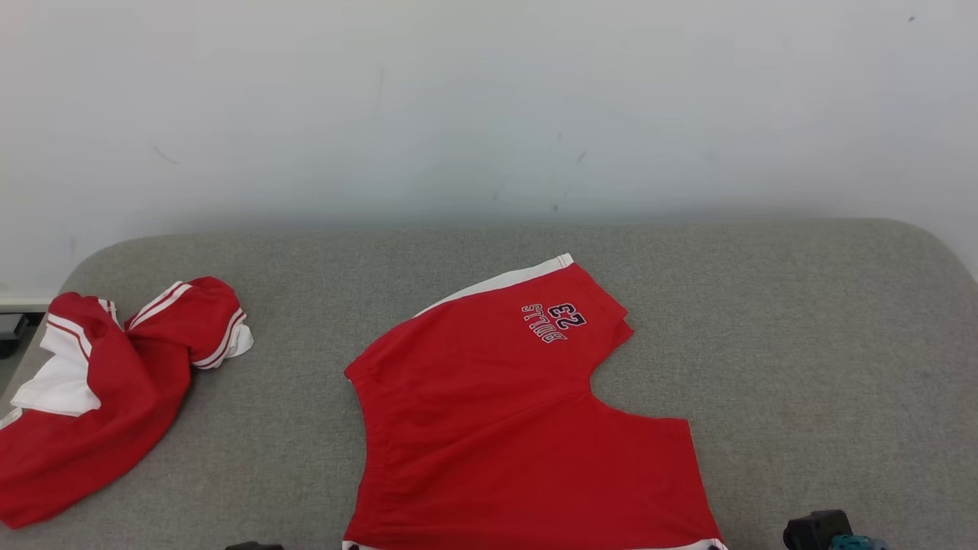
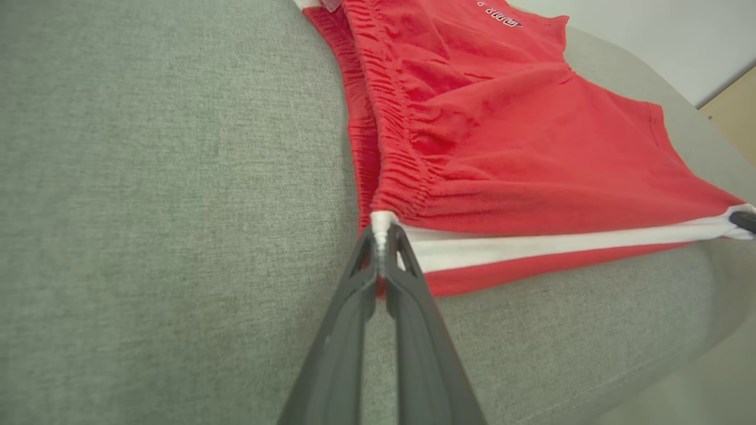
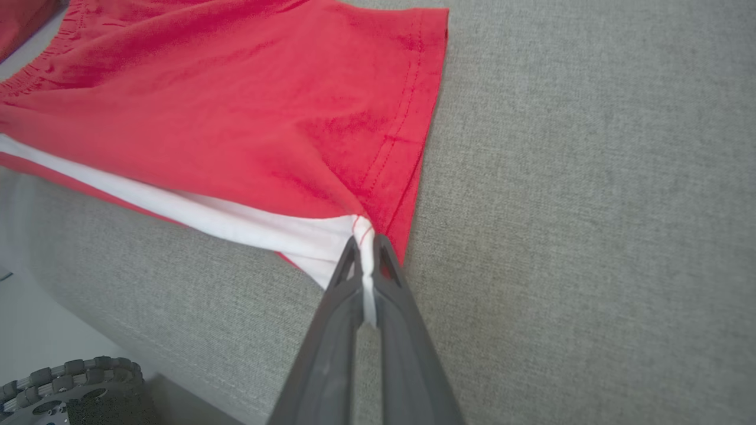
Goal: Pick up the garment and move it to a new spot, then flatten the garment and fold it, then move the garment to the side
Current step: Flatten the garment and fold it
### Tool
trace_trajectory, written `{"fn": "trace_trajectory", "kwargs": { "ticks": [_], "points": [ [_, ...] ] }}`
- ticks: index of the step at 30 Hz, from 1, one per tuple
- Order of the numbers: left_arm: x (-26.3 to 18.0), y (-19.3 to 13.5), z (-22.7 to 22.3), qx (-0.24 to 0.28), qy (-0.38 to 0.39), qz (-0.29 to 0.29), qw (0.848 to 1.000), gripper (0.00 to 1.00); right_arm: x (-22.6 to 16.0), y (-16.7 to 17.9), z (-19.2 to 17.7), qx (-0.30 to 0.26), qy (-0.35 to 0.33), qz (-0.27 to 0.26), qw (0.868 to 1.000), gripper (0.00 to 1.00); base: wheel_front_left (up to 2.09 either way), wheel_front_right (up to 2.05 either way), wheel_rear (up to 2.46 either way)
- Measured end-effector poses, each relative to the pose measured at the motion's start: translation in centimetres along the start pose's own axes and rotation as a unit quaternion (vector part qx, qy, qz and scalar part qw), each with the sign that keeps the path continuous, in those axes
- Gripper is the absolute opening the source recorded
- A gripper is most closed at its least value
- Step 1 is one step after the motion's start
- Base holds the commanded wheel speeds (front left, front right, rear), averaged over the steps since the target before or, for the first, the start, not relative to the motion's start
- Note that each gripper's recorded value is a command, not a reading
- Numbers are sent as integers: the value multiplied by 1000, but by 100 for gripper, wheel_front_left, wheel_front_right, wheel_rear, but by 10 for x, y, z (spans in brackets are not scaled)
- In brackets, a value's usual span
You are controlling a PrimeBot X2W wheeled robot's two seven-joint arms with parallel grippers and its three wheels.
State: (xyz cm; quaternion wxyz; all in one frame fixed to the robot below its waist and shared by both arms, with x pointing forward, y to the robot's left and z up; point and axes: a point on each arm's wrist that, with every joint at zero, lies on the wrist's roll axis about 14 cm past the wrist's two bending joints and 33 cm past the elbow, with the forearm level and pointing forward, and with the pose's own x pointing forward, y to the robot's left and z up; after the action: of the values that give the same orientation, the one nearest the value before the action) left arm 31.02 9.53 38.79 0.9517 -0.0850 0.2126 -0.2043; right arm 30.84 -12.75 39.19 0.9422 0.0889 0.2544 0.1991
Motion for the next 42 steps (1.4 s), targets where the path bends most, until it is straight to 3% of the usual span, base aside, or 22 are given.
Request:
{"fn": "trace_trajectory", "kwargs": {
  "ticks": [12, 13, 14, 15, 16, 25, 33, 42],
  "points": [
    [0, -1, -15, -4, 37, 2, 999, 0, 2, 0, -16, -3, 42, -10, 999, 0, 0, 0, 0],
    [1, -1, -16, -5, 39, 2, 999, 0, 2, 0, -16, -4, 44, -11, 999, 16, 0, 0, 0],
    [1, -1, -16, -5, 39, 4, 999, 5, 3, 0, -16, -4, 46, -11, 999, 40, 0, 0, 0],
    [1, 0, -16, -5, 40, 6, 999, 44, 3, -1, -16, -6, 46, -13, 999, 56, 0, 0, 0],
    [1, 0, -17, -5, 42, 7, 999, 100, 4, -1, -15, -7, 45, -13, 999, 100, 0, 0, 0],
    [-1, 10, -15, -13, 40, 25, 999, 100, 6, -1, -4, -8, 34, -15, 999, 100, 0, 0, 0],
    [-1, 13, 11, -18, -7, 31, 999, 100, -2, 6, 23, 11, -15, -1, 1000, 100, 0, 0, 0],
    [-16, 20, 16, -18, -30, 46, 998, 100, -16, -6, 44, 9, -55, -25, 998, 100, 0, 0, 0]
  ]
}}
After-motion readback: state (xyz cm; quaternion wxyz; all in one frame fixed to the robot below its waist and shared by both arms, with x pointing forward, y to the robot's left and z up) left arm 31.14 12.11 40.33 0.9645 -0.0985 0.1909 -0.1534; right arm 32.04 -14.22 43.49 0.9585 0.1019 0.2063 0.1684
